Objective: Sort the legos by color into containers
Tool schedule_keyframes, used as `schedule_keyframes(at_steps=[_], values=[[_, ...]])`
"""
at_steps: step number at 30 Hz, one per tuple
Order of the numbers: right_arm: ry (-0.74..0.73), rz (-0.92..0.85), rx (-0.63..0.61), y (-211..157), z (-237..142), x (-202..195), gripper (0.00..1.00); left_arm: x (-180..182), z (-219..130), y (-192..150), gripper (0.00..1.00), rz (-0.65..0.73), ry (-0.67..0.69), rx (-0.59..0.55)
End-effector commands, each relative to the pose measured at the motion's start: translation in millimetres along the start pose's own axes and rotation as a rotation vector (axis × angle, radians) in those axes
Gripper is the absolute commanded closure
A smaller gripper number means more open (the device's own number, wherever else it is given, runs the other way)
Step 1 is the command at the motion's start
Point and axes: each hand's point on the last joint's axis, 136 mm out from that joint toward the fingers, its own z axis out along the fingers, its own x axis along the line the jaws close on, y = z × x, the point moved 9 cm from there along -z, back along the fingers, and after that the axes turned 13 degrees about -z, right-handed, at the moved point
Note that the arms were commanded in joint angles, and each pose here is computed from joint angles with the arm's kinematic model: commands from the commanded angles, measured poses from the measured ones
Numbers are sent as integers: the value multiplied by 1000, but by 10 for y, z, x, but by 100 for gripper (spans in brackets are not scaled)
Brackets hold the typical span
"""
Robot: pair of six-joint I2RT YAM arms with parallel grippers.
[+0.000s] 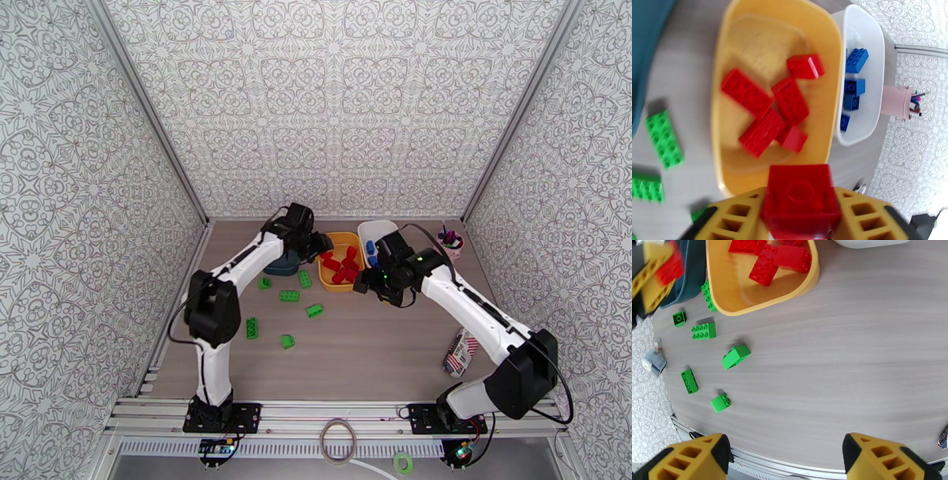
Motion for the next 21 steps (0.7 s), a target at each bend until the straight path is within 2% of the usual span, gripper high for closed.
schedule_keyframes(at_steps=[1,4,13,18,21], values=[[-28,28,-18,-43,-63,-73,20,-116,53,13,26,53,2,32],[-42,24,-24,-58,-96,-91,20,-173,47,35,16,77,-1,19],[-16,3,-27,-68,-48,-89,15,-236,-335,-114,12,182,16,-44],[30,-6,-4,-60,55,-58,15,-48,-655,-275,11,205,98,-94],[44,-20,10,-65,102,-17,15,141,-846,-374,6,191,164,-144]])
